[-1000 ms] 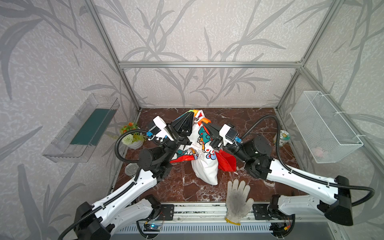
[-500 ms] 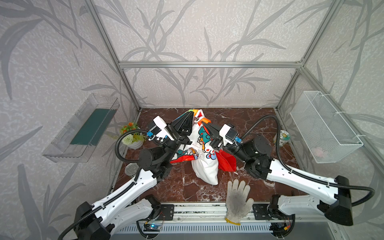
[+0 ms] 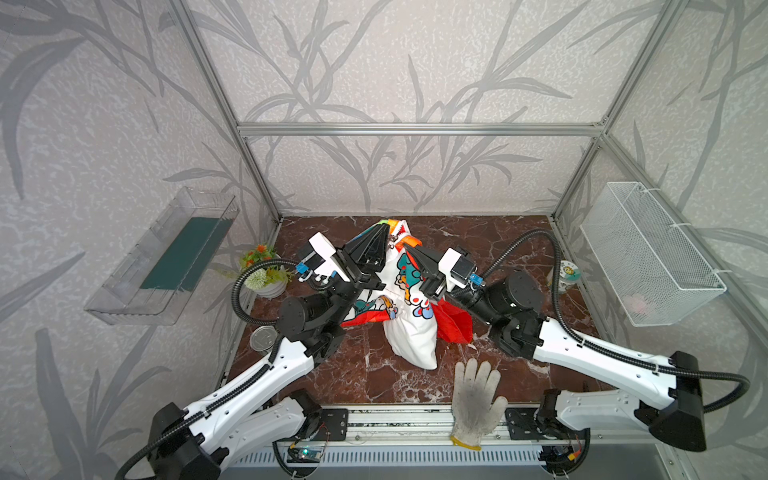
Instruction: Zip up the jacket
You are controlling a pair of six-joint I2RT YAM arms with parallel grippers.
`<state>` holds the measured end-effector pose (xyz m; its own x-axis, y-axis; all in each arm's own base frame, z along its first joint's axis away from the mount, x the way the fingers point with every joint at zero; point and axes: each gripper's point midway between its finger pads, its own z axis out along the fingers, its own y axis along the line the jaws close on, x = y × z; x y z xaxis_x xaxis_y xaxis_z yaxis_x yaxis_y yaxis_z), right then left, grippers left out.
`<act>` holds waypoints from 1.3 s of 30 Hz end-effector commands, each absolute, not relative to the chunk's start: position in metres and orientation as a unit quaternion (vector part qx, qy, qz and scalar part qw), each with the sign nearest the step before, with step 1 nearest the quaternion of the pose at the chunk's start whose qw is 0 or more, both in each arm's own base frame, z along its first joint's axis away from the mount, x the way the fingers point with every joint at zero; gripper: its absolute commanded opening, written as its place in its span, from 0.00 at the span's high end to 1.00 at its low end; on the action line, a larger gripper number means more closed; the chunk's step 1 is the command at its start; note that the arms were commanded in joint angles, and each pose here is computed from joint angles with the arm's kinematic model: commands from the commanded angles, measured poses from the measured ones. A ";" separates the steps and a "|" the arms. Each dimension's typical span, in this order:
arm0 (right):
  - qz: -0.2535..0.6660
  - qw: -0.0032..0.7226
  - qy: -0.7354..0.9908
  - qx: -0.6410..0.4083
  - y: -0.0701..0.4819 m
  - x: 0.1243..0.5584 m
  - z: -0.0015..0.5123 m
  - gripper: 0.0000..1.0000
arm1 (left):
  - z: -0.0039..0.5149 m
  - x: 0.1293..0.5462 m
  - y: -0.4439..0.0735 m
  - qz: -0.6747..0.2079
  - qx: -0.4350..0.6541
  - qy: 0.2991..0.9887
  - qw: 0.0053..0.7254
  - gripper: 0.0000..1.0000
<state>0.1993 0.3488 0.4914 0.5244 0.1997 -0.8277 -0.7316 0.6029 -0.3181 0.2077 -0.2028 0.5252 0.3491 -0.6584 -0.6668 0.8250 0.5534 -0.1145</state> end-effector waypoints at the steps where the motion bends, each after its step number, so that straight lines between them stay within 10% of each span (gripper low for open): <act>1: 0.303 0.832 0.356 -0.298 0.327 0.187 0.531 1.00 | 0.532 0.198 -0.197 -0.453 0.123 0.322 0.822 1.00; 39: 0.341 0.827 0.367 -0.256 0.327 0.193 0.528 1.00 | 0.534 0.201 -0.181 -0.398 0.089 0.320 0.856 1.00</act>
